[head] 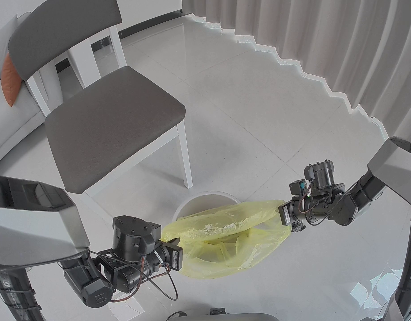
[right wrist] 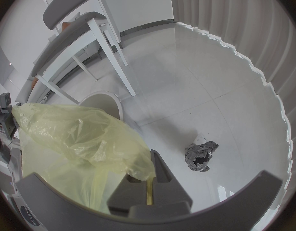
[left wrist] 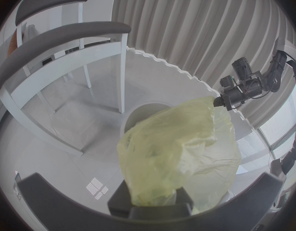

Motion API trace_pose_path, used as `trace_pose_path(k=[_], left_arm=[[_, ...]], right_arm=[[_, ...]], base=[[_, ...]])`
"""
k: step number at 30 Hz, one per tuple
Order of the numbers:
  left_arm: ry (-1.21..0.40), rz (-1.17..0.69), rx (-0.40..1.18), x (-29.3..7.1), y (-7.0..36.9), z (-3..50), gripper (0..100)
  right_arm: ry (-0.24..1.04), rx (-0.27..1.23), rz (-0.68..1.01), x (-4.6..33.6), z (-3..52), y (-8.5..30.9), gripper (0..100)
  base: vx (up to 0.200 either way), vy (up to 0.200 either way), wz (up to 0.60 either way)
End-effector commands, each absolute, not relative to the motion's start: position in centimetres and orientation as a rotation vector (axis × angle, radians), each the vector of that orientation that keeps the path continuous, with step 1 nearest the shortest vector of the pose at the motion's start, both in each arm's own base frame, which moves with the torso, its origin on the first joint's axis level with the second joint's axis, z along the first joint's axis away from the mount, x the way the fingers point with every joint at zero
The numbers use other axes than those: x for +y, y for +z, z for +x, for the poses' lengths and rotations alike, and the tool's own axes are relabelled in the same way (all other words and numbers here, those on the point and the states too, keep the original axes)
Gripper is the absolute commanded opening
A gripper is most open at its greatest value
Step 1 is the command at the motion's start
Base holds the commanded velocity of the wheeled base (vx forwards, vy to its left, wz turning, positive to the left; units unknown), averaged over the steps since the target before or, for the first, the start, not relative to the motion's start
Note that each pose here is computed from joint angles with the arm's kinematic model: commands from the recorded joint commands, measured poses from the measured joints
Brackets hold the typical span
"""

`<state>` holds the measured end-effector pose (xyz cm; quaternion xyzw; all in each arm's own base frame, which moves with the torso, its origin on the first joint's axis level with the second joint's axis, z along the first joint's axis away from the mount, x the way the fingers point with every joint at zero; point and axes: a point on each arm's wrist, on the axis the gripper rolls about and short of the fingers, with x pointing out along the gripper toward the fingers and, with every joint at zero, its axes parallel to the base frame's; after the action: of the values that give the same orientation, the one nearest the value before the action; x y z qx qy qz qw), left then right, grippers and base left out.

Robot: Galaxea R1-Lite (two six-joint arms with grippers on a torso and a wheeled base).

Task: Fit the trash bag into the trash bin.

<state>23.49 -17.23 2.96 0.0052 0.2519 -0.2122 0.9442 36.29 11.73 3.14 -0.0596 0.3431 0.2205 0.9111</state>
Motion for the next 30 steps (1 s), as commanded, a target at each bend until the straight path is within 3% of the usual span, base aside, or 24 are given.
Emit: trace_pose_path(k=[1, 8, 18, 30], left_arm=[[-0.397, 0.014, 0.538, -16.9, 1.7, 24.7, 0], [-0.368, -0.029, 0.464, -15.7, 4.3, 25.2, 0], [-0.390, -0.050, 0.479, -14.9, 5.4, 22.2, 0], [-0.388, -0.044, 0.537, -14.9, 4.4, 20.2, 0]], right_arm=[[0.455, 0.728, -0.125, 12.1, 37.5, 1.4, 0], [0.447, 0.698, -0.115, 11.8, 38.1, 2.3, 0], [0.435, 0.707, -0.133, 9.0, 34.4, 6.6, 0], [0.449, 0.809, -0.184, 7.9, 31.3, 4.6, 0]], base=[[0.000, 0.000, 0.00], [0.000, 0.000, 0.00], [0.000, 0.000, 0.00], [0.000, 0.000, 0.00]])
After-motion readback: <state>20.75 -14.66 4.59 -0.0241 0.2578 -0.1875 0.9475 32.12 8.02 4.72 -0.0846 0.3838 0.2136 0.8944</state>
